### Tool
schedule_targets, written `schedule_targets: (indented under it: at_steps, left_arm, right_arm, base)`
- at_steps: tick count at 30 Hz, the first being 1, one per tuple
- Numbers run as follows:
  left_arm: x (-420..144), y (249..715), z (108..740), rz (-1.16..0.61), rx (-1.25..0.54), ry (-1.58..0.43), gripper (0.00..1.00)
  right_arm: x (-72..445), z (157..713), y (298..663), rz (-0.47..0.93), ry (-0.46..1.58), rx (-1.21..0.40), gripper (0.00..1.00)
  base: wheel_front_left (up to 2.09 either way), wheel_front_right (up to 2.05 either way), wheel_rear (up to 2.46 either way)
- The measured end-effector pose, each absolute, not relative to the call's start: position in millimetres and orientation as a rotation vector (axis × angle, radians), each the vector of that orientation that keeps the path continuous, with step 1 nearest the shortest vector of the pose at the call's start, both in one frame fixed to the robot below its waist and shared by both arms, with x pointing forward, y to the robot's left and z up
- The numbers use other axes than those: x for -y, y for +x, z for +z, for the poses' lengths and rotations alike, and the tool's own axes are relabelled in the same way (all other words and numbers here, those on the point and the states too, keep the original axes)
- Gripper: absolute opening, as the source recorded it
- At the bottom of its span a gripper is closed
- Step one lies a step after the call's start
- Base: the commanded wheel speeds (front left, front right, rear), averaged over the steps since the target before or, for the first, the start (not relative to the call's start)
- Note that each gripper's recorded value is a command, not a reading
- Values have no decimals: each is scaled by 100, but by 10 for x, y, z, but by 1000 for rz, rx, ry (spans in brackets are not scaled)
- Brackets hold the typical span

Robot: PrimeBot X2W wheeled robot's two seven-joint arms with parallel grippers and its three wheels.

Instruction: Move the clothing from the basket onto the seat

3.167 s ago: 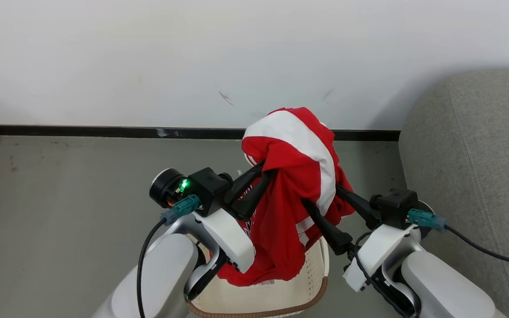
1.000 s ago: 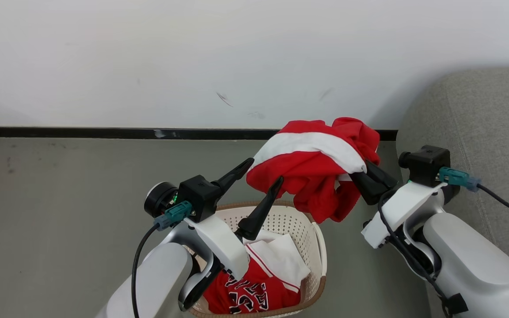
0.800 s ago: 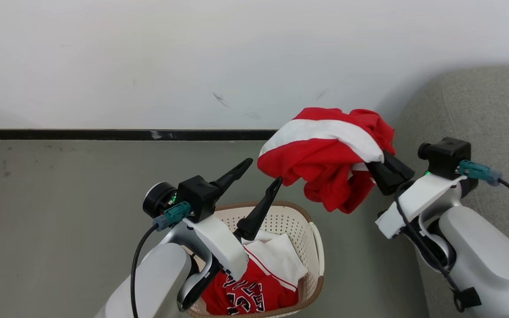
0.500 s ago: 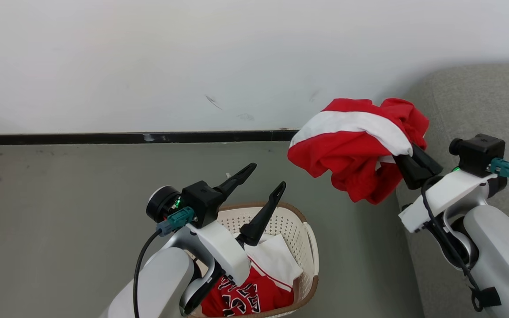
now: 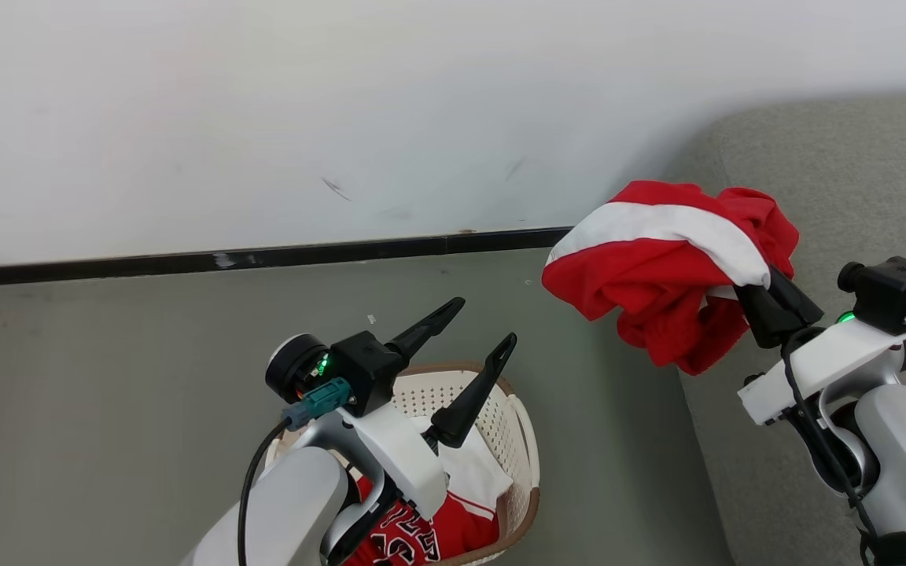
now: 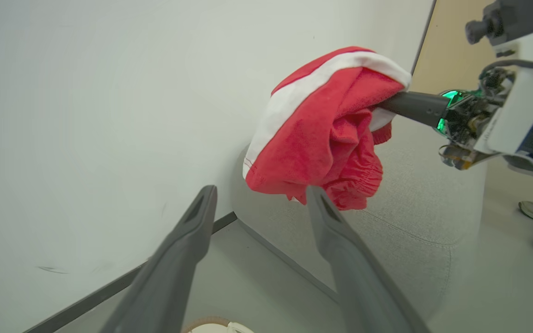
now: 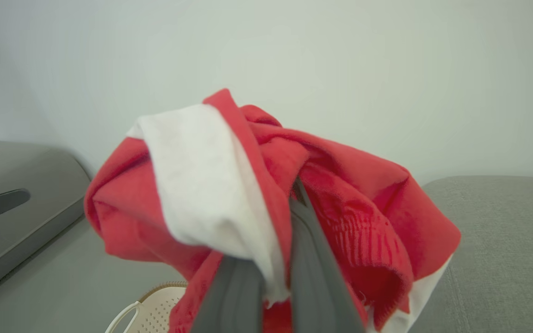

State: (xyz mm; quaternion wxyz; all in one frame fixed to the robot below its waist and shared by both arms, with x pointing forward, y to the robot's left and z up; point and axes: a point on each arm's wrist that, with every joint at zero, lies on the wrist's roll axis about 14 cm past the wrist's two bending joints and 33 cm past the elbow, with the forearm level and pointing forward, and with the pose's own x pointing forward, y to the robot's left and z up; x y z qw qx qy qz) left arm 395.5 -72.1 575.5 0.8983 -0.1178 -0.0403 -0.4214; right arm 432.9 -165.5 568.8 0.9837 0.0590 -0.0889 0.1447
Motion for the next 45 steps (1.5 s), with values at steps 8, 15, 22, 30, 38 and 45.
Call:
schedule_targets:
  at_steps: [8, 15, 22, 30, 38, 45]
  left_arm:
    - [907, 3833, 5659, -942, 53, -243, 100]
    - [1088, 3738, 5661, -1007, 55, -245, 100]
    - [1291, 3611, 5665, -1085, 52, -248, 100]
    - [1490, 3501, 5654, -1161, 46, -259, 100]
    - [1643, 3418, 5623, -1224, 36, -265, 100]
    - [1735, 3393, 5575, -1263, 24, -270, 100]
  right_arm:
    - [1947, 5721, 4190, 208, 116, 198, 0]
    - [2256, 5694, 4020, 116, 108, 200, 0]
    - [2593, 5681, 3811, 12, 108, 206, 0]
    - [2914, 5608, 3512, -102, 105, 196, 0]
    - [3073, 5595, 3317, -169, 93, 195, 0]
    - [3122, 5604, 3229, -196, 87, 197, 0]
  base:
    - [0, 0, 0]
    - [0, 0, 0]
    - [0, 0, 0]
    - [0, 0, 0]
    - [0, 0, 0]
    - [0, 0, 0]
